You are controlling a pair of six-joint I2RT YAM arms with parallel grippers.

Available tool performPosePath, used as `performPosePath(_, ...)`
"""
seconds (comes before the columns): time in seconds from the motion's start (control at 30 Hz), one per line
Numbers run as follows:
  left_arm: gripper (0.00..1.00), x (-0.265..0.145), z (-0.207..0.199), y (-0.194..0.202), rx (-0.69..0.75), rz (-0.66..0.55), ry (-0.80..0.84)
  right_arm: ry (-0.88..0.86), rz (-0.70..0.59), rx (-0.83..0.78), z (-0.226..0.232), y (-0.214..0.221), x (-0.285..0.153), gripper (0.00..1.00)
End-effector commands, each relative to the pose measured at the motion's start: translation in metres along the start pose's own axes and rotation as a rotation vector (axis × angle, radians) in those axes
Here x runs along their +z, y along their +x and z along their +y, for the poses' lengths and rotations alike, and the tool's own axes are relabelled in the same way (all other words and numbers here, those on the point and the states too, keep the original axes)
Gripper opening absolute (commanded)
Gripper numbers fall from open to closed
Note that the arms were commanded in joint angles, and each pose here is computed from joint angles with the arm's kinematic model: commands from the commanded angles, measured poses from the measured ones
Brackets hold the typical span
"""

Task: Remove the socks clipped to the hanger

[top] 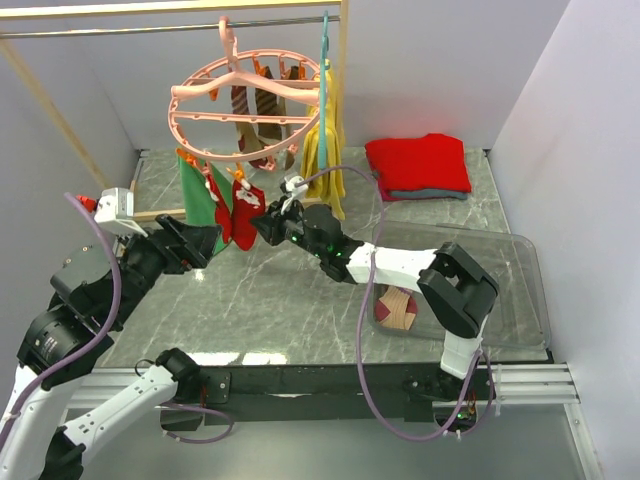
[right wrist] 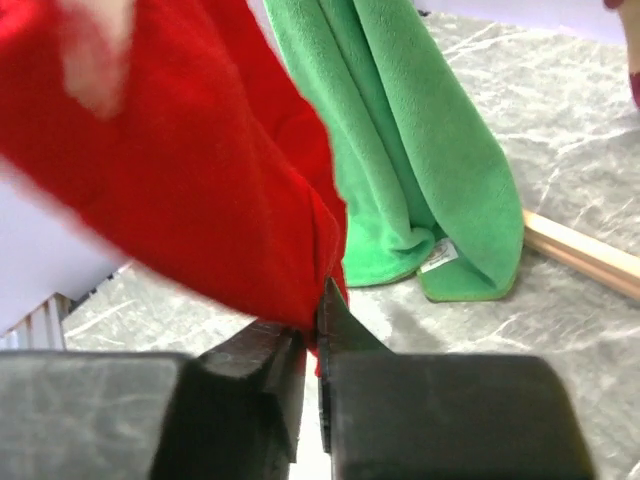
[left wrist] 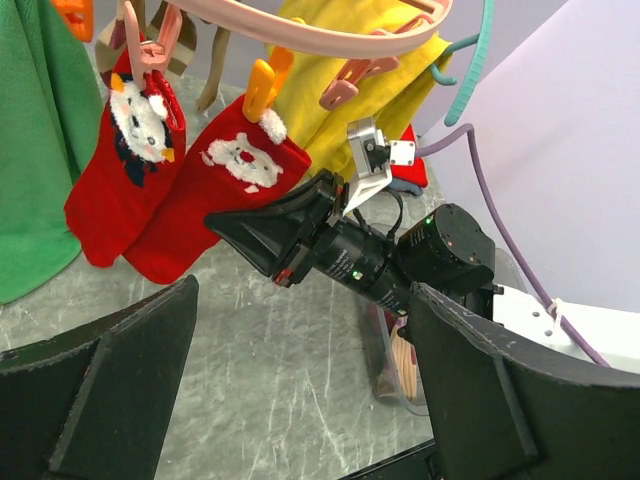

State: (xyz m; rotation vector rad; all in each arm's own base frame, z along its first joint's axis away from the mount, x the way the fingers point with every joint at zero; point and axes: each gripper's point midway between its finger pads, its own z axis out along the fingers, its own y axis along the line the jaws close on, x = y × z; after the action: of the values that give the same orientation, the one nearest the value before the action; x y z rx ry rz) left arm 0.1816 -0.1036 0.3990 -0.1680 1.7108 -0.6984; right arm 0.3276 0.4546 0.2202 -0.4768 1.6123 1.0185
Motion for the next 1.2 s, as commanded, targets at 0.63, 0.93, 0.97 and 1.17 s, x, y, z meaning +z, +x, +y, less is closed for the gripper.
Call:
performPosePath(0.63, 0.75, 0.086, -0.005, -0.011, -0.044, -0.013, -0.179, 0.2, -0.005, -0.205, 0.037, -0.03, -0.054, 0.0)
performPosePath(0.93, 0.68, 0.102, -0.012, -0.02, -0.026, -0.038, -0.175, 0.311, -0.016, -0.249, 0.044, -0.034, -0.063, 0.0)
performPosePath(0.97, 0.68, 0.104, -0.013, -0.019, -0.024, -0.036, -0.169, 0.322, -0.011, -0.255, 0.044, -0.032, -0.063, 0.0)
performPosePath(1.17, 0.68, 0.117, -0.013, -0.015, -0.016, -0.038, -0.173, 0.402, -0.017, -0.287, 0.046, -0.037, -0.066, 0.0)
